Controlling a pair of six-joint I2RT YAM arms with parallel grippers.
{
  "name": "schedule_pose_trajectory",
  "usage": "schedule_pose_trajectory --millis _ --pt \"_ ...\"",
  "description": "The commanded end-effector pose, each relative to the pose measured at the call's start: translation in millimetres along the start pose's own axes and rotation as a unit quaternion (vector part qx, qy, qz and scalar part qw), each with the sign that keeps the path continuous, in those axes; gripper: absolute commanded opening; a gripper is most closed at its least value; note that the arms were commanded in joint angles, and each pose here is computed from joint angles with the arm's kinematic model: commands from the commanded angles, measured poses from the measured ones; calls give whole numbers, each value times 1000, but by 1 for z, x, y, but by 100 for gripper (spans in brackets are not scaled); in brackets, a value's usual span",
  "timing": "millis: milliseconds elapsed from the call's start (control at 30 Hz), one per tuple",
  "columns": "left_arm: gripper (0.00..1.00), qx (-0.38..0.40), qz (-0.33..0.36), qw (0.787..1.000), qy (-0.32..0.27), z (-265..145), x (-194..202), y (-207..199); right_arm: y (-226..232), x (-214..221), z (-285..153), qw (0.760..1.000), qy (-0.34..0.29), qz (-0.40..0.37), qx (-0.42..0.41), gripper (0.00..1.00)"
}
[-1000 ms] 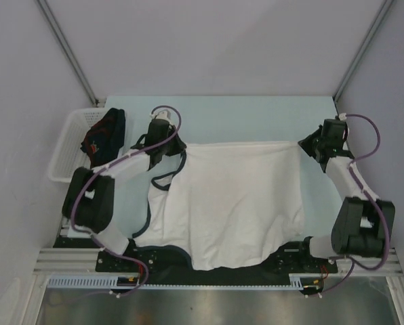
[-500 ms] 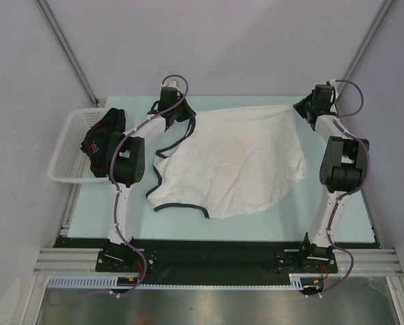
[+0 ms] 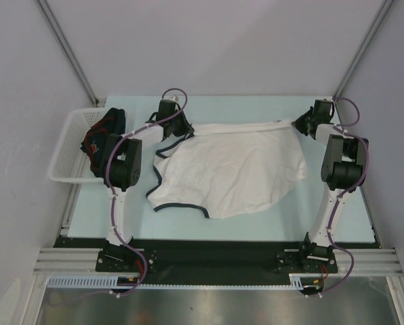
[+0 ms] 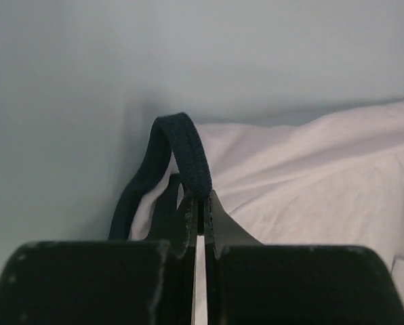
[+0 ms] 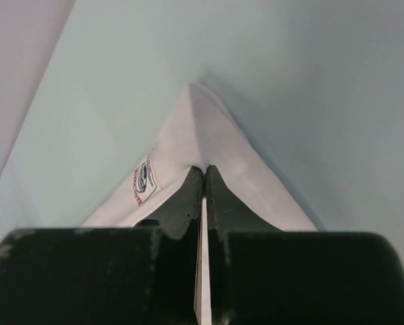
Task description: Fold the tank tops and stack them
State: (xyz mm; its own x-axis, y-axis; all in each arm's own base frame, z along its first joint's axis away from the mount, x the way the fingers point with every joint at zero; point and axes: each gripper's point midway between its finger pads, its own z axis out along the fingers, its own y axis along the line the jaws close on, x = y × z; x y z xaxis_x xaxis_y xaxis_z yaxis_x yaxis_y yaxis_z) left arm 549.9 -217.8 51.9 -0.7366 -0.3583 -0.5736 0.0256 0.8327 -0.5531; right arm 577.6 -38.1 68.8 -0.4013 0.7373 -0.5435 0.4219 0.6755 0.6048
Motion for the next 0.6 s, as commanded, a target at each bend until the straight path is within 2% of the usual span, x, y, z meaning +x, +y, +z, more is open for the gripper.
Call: schedule_pose_trajectory --millis 0,33,67,267,567 --pt "0 46 37 996 -71 -49 -38 -45 16 -27 -26 999 -32 8 -30 0" --pt "0 37 36 997 -57 -50 -19 -36 15 -26 -27 999 -30 9 -28 0" --pt "0 46 40 995 -72 -62 -24 -45 13 -26 -30 999 -30 9 -25 0" --pt "0 33 66 995 -71 -83 11 -48 -3 -21 -33 1000 -17 16 4 0" --pt "0 0 65 996 -56 -96 57 -40 -19 -20 -32 999 -11 29 29 0"
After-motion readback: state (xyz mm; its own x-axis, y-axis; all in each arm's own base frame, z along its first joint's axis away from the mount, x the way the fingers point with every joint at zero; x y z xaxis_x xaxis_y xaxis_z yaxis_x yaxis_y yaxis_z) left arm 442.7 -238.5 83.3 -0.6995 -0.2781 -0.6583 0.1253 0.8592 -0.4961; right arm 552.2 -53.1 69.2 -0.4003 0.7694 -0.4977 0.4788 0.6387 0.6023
